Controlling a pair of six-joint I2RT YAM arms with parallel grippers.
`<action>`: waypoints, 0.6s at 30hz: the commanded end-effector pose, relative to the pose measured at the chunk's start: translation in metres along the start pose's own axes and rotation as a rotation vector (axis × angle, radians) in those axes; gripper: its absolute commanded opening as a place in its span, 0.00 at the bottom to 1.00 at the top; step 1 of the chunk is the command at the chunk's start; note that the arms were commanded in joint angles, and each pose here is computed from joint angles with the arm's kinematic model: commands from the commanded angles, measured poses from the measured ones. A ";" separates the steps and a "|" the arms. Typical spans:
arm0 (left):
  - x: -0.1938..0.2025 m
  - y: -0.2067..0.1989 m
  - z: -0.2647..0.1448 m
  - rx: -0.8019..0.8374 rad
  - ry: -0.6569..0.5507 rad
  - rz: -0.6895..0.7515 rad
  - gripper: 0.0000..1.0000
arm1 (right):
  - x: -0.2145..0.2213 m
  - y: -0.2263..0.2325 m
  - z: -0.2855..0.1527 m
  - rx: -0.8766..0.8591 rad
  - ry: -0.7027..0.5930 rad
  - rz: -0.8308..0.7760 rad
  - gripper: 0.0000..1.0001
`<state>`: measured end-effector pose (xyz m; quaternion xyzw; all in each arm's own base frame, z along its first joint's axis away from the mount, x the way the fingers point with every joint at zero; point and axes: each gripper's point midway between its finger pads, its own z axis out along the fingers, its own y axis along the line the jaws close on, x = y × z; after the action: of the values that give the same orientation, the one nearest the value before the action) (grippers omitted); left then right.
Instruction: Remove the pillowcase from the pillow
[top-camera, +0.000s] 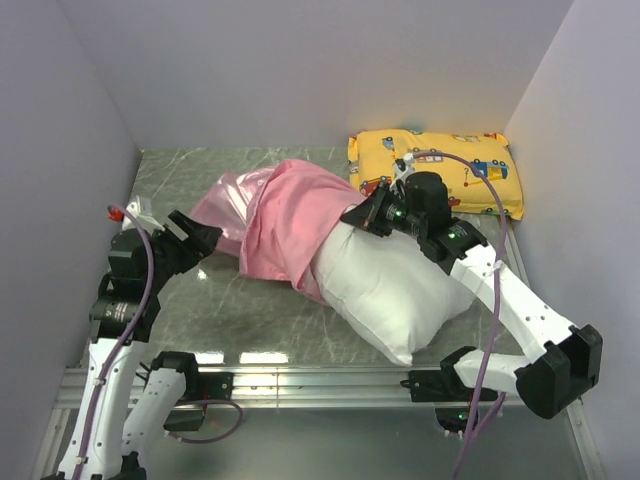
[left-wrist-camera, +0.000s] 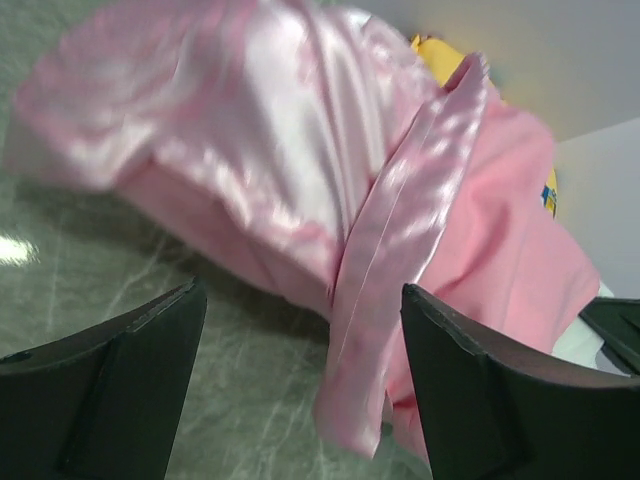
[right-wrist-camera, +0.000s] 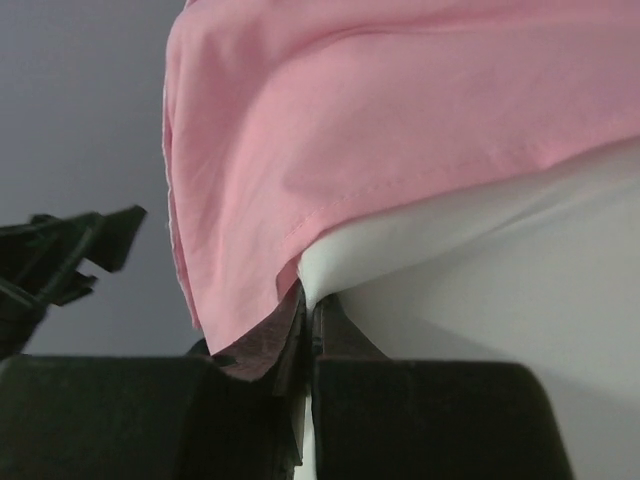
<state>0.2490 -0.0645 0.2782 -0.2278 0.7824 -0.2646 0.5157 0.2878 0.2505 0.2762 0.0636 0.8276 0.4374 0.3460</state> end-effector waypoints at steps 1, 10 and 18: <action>0.019 -0.001 0.006 0.041 0.051 -0.084 0.84 | -0.063 0.095 -0.027 -0.324 -0.178 -0.035 0.00; 0.027 0.004 0.059 0.108 0.019 -0.232 0.92 | -0.053 0.088 -0.037 -0.319 -0.174 -0.051 0.00; 0.010 -0.004 0.106 0.156 -0.031 -0.311 0.92 | -0.039 0.087 -0.057 -0.330 -0.157 -0.092 0.00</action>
<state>0.3224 -0.0869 0.2003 -0.3228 0.7567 -0.3469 0.4504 0.2821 0.2501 0.2939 0.0654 0.8096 0.4697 0.3458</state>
